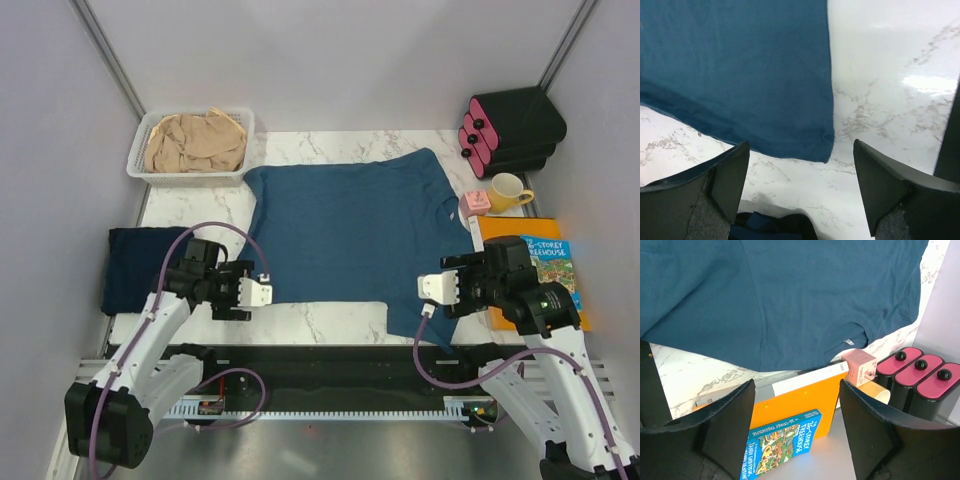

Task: Fold and stack the t-shirts
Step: Flatten out the tshirt

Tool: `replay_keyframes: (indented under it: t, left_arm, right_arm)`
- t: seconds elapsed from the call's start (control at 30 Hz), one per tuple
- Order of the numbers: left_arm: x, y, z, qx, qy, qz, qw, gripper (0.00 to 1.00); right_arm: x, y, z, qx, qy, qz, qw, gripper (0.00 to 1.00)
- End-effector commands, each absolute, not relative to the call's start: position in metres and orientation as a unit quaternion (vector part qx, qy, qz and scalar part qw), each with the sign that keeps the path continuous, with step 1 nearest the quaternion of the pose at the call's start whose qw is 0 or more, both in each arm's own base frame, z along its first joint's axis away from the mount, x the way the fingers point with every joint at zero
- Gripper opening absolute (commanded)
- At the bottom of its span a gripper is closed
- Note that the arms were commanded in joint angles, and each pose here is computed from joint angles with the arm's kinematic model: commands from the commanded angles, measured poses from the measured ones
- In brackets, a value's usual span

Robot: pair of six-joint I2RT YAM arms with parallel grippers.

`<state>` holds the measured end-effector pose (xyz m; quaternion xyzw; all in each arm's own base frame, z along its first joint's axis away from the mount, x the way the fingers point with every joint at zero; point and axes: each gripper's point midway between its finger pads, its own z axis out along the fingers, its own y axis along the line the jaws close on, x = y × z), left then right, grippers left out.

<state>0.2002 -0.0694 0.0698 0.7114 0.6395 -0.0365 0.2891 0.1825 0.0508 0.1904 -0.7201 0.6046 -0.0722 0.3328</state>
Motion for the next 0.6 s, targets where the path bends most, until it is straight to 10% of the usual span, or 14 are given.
replay_keyframes:
  t: [0.0, 0.13, 0.27, 0.37, 0.57]
  left_arm:
    - [0.193, -0.074, 0.096, 0.742, 0.606, -0.051, 0.284, 0.9]
    - [0.25, -0.079, 0.124, 0.709, 0.607, 0.011, 0.358, 0.6]
    - [0.323, -0.083, 0.136, 0.64, 0.647, 0.052, 0.411, 0.28]
    - [0.372, -0.08, 0.127, 0.598, 0.695, 0.059, 0.394, 0.02]
    - [0.455, -0.084, 0.14, 0.524, 0.736, 0.075, 0.422, 0.02]
  right_arm:
    - [0.184, 0.05, 0.19, -0.727, 0.599, -0.075, 0.327, 0.76]
    - [0.23, 0.056, 0.202, -0.654, 0.643, -0.098, 0.385, 0.61]
    - [0.291, 0.067, 0.203, -0.563, 0.7, -0.093, 0.429, 0.02]
    - [0.341, 0.073, 0.203, -0.486, 0.75, -0.081, 0.441, 0.0]
    - [0.402, 0.092, 0.173, -0.434, 0.802, -0.017, 0.41, 0.0]
